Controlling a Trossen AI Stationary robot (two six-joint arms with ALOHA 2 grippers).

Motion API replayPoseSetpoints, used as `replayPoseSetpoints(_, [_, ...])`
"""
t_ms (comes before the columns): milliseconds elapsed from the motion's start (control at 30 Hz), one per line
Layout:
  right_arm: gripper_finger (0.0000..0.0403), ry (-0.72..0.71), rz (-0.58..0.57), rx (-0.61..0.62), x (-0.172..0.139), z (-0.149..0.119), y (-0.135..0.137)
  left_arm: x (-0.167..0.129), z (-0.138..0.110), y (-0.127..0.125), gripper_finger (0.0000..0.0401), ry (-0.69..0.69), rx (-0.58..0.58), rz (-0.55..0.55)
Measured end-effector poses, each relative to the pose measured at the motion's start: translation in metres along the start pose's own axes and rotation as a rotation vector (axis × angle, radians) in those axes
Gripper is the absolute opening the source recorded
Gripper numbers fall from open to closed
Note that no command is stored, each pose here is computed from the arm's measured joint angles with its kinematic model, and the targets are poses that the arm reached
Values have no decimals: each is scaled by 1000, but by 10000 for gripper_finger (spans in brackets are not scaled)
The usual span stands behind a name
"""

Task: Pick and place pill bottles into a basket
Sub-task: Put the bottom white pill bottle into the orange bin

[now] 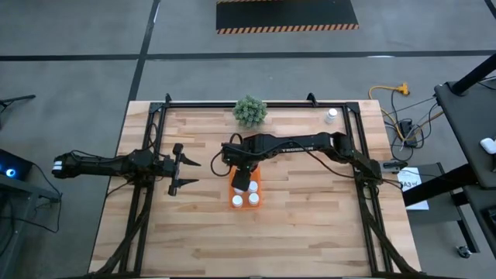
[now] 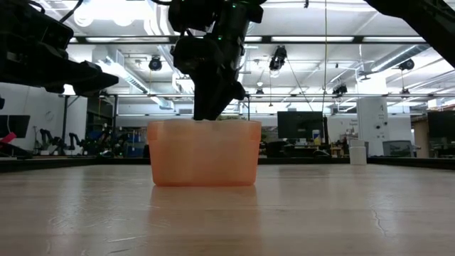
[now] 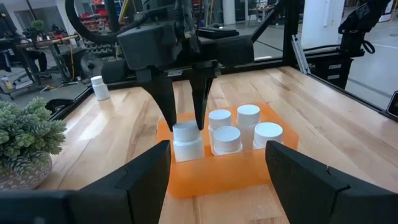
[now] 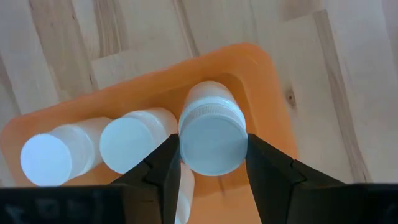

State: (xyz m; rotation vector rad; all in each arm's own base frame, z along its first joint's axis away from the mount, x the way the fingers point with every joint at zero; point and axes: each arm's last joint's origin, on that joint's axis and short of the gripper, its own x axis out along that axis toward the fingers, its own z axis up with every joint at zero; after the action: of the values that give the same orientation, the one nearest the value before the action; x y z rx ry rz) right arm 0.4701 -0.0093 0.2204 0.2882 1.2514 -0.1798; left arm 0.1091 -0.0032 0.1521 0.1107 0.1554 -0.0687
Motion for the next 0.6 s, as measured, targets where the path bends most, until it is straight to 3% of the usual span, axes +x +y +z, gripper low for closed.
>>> replayPoseSetpoints(600, [138,9,22,-1,2,-1,0,0,0,0,245,1,0,0])
